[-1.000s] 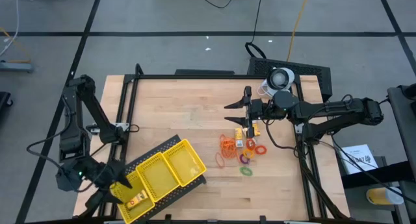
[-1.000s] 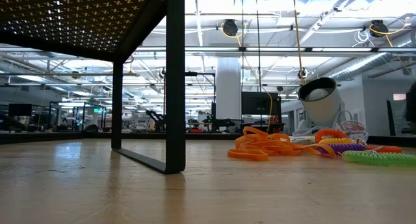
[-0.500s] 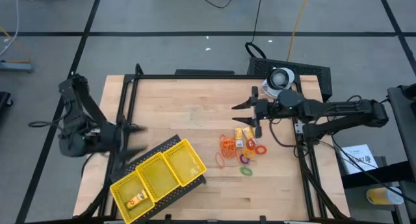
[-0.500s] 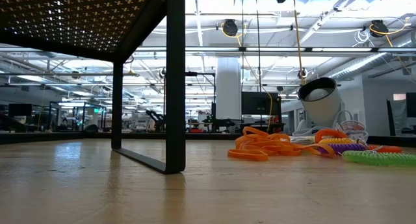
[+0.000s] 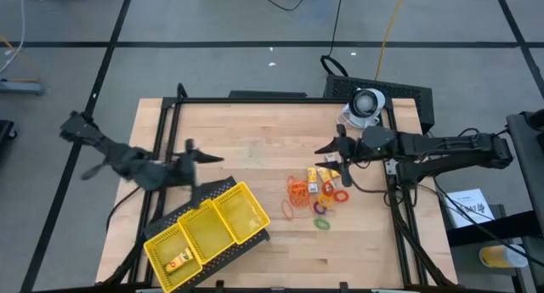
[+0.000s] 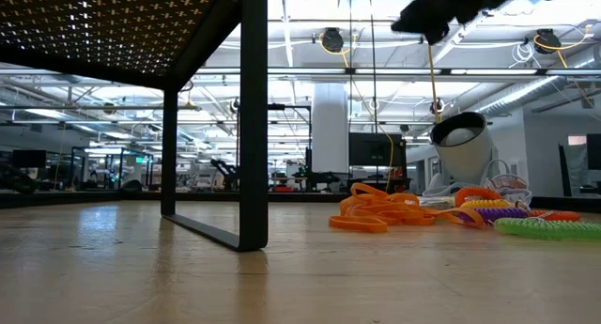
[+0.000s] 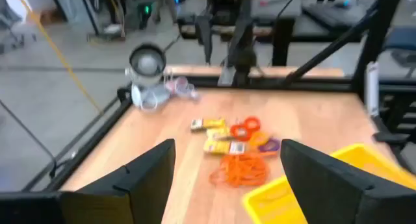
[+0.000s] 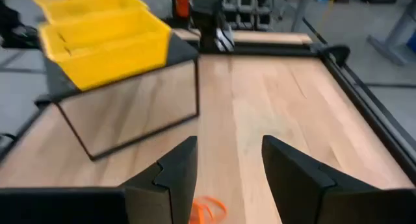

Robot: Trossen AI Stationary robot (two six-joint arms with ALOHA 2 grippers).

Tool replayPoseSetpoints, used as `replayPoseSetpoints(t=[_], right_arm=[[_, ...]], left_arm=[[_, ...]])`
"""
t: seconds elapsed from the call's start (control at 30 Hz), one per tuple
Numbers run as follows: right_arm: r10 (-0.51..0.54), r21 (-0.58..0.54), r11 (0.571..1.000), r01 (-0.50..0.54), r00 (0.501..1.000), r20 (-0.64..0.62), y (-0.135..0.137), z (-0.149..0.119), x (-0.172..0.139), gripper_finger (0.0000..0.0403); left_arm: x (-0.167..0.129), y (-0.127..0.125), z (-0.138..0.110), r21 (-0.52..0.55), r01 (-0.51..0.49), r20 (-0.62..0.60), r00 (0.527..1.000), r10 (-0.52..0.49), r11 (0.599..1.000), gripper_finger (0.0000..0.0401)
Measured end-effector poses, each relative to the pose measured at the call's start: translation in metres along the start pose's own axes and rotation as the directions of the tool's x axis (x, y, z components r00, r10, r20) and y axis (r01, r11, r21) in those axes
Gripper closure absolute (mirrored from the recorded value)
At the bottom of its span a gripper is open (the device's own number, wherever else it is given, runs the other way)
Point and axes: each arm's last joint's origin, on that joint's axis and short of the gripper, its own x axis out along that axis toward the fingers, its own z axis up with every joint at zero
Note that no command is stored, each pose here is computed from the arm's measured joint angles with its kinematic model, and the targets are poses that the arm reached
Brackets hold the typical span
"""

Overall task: Pick & Place Office Desk Supplies
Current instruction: Put the crayon box into the left yellow bin on the shelf

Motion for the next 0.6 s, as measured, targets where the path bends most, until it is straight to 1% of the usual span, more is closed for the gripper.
replayPoseSetpoints(t=[0.17,0.23,0.3,0.37,0.47,0.6], right_arm=[[-0.056,0.000,0.998,0.056,0.997,-0.059,-0.001,-0.019,0.005,0.0241],[-0.082,-0.002,0.997,0.082,0.993,-0.084,-0.002,-0.027,0.007,0.0237],[-0.125,0.004,0.992,0.126,0.987,-0.105,-0.003,-0.034,0.008,0.0234],[-0.180,0.042,0.981,0.187,0.975,-0.128,-0.005,-0.039,0.009,0.0231],[-0.287,0.106,0.944,0.312,0.936,-0.203,-0.008,-0.048,0.009,0.0226],[-0.368,0.127,0.891,0.436,0.857,-0.360,-0.010,-0.065,0.011,0.0214]], left_arm=[[0.038,0.027,-0.012,-0.053,-0.070,-0.046,0.997,0.067,0.996,0.0143],[0.051,0.039,-0.018,-0.068,-0.077,-0.075,0.995,0.072,0.995,0.0148],[0.060,0.051,-0.023,-0.073,-0.079,-0.110,0.991,0.071,0.994,0.0150],[0.062,0.063,-0.024,-0.074,-0.098,-0.124,0.988,0.088,0.992,0.0148],[0.058,0.079,-0.026,-0.052,-0.157,-0.164,0.975,0.147,0.986,0.0143],[0.052,0.101,-0.033,-0.043,-0.253,-0.249,0.939,0.235,0.966,0.0140]])
